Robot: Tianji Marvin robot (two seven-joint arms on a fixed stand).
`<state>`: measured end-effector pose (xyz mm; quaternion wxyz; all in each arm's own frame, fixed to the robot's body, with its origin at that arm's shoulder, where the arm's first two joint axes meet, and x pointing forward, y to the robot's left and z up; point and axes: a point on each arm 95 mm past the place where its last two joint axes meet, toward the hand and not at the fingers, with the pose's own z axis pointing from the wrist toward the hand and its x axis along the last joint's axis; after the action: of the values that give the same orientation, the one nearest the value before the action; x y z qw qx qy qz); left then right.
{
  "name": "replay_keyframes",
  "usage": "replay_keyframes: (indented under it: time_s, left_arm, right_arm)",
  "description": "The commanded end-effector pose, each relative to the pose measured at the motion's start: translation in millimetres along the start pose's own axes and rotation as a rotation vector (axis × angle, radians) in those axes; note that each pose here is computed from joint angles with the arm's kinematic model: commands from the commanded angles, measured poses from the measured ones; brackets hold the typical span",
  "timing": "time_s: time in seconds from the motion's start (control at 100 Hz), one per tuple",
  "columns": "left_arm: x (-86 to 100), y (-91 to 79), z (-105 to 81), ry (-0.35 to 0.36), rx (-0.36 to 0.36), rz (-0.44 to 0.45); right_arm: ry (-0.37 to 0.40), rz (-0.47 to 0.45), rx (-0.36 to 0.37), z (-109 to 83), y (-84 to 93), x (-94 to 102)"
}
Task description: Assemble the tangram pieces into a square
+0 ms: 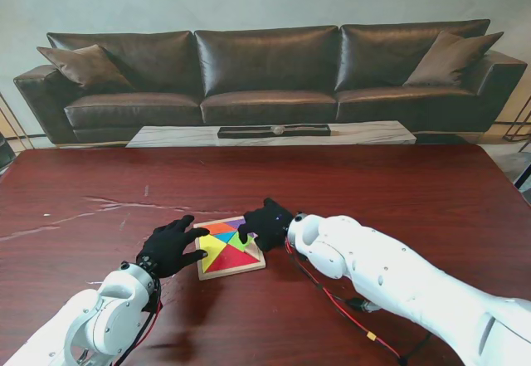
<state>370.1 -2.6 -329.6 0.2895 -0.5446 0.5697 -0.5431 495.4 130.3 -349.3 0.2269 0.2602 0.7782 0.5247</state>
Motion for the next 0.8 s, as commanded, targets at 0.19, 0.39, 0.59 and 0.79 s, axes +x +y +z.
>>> replay_keyframes:
  time_s: [0.19, 0.39, 0.59, 0.79]
  left_arm:
    - [1.3, 0.3, 0.5, 0.004, -0.004, -0.006]
    - [0.9, 0.3, 0.4, 0.001, -0.003, -0.006]
    - [1.2, 0.2, 0.9, 0.002, -0.005, -0.006]
    - [1.3, 0.1, 0.9, 0.001, -0.004, -0.003]
  right_arm:
    - [0.007, 0.004, 0.023, -1.1, -7.6, -1.6]
    - [0.019, 0.011, 0.031, -0.9, -9.3, -0.9]
    - [0.018, 0.011, 0.020, -1.1, -8.2, -0.5]
    - [0.001, 0.003, -0.026, -6.9, 2.3, -0.1]
